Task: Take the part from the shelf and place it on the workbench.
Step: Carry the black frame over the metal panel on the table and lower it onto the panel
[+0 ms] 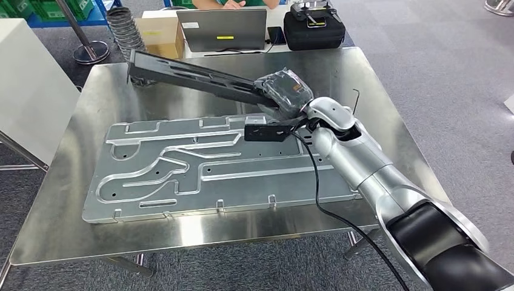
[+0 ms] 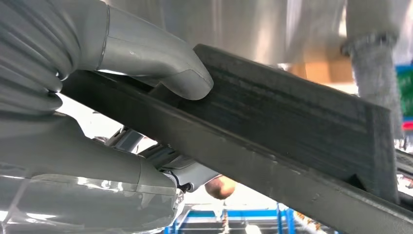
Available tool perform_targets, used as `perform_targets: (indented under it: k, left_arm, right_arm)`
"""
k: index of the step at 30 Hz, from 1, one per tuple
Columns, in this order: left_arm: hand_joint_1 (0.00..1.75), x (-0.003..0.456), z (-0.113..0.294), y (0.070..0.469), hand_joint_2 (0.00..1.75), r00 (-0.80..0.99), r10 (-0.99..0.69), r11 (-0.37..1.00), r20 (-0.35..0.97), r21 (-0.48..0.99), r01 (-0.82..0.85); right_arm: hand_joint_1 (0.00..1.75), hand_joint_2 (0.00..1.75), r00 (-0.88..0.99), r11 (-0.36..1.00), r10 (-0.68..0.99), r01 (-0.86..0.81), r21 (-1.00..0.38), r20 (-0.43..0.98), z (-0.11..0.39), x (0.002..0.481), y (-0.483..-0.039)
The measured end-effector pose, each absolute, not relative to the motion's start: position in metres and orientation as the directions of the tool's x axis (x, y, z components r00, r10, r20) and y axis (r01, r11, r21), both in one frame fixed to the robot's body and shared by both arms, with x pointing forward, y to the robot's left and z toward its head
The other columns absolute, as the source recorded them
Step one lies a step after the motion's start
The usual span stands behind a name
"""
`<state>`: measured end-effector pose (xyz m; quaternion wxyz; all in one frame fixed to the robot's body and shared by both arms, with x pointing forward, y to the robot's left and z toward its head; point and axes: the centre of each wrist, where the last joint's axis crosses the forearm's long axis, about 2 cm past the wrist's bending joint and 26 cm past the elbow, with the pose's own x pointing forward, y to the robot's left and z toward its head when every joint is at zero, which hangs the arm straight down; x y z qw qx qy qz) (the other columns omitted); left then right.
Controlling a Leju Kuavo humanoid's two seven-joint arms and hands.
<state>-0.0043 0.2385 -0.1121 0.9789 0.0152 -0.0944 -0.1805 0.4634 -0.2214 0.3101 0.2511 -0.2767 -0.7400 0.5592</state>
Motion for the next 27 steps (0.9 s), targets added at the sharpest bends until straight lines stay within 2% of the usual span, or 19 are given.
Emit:
perform_targets:
  k: [10,27]
  left_arm:
    - [0.00,-0.006,-0.112,0.239,1.75,0.918,-0.355,0.935,0.178,0.062,0.349]
    - [0.00,-0.007,-0.112,0.239,1.75,0.914,-0.362,0.932,0.183,0.058,0.358]
  right_arm:
    - [1.75,1.75,-0.700,0.060,0.711,0.164,-0.985,-0.073,0.288,0.456,-0.214]
    - [1.75,1.75,-0.693,-0.008,0.715,0.127,-0.992,-0.095,0.267,0.451,-0.215]
